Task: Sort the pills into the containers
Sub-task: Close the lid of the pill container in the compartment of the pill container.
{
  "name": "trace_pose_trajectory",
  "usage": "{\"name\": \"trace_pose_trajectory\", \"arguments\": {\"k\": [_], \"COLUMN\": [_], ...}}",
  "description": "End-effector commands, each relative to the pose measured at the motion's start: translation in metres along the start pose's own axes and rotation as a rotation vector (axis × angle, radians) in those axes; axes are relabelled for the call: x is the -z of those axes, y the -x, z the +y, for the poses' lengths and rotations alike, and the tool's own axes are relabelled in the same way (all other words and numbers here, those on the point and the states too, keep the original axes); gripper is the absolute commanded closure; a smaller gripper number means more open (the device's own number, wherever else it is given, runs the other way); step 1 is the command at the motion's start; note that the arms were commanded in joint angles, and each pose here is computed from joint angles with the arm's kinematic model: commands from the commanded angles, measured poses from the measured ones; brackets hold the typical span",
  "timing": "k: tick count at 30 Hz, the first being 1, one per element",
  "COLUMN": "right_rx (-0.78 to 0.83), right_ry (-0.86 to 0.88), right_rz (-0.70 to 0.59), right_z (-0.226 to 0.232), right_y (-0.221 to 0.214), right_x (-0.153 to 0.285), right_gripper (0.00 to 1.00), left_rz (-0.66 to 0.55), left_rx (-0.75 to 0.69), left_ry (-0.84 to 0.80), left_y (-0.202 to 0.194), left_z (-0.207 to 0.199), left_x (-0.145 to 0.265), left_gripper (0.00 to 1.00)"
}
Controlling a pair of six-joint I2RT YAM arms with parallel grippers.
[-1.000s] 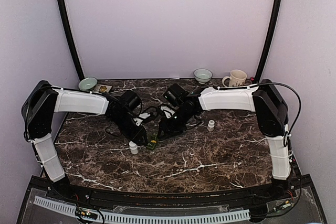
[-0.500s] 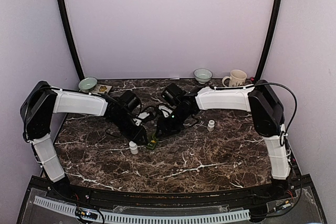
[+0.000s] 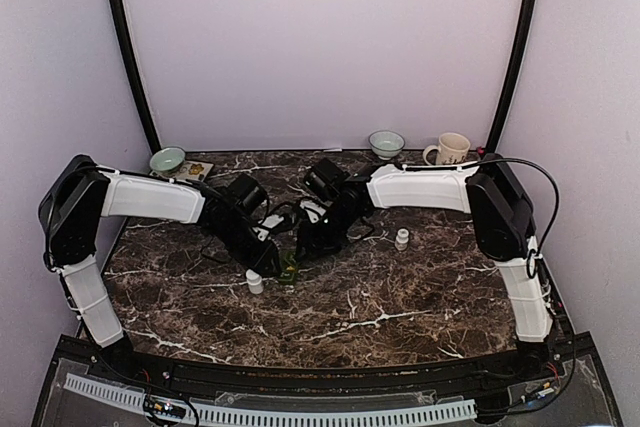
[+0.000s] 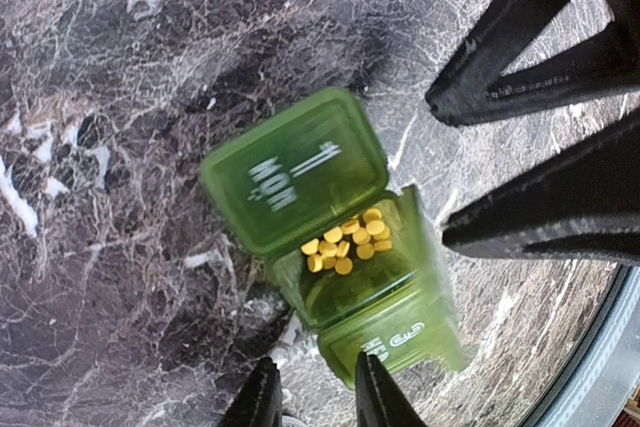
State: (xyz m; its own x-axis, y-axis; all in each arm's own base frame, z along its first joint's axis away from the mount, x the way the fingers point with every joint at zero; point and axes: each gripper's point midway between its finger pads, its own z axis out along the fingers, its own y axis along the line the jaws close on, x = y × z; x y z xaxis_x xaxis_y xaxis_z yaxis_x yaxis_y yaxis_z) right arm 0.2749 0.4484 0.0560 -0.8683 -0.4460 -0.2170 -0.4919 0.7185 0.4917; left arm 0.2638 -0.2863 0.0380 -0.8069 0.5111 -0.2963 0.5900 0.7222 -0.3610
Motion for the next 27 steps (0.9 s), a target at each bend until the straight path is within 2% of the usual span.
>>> {"name": "trace_pose_trajectory", "arguments": {"k": [1, 27], "right_rx": [-0.007, -0.022], "right_ry": [-0.031, -0.033], "right_rz": [0.001, 0.031], "right_z": [-0.0018, -0.0027], "right_y": [0.0040, 0.0025], "right_x": [-0.0065, -0.0137], "right_gripper": [0.64, 0.58], "left_rz": [-0.040, -0.070], "left_rx": [-0.016, -0.038], "left_ry": [0.003, -0.021], "left_y": [0.0018, 0.0084], "left_z": [-0.0062, -0.0107], "left_x": [0.0117, 0.0132], "left_gripper": [0.72, 0.74]}}
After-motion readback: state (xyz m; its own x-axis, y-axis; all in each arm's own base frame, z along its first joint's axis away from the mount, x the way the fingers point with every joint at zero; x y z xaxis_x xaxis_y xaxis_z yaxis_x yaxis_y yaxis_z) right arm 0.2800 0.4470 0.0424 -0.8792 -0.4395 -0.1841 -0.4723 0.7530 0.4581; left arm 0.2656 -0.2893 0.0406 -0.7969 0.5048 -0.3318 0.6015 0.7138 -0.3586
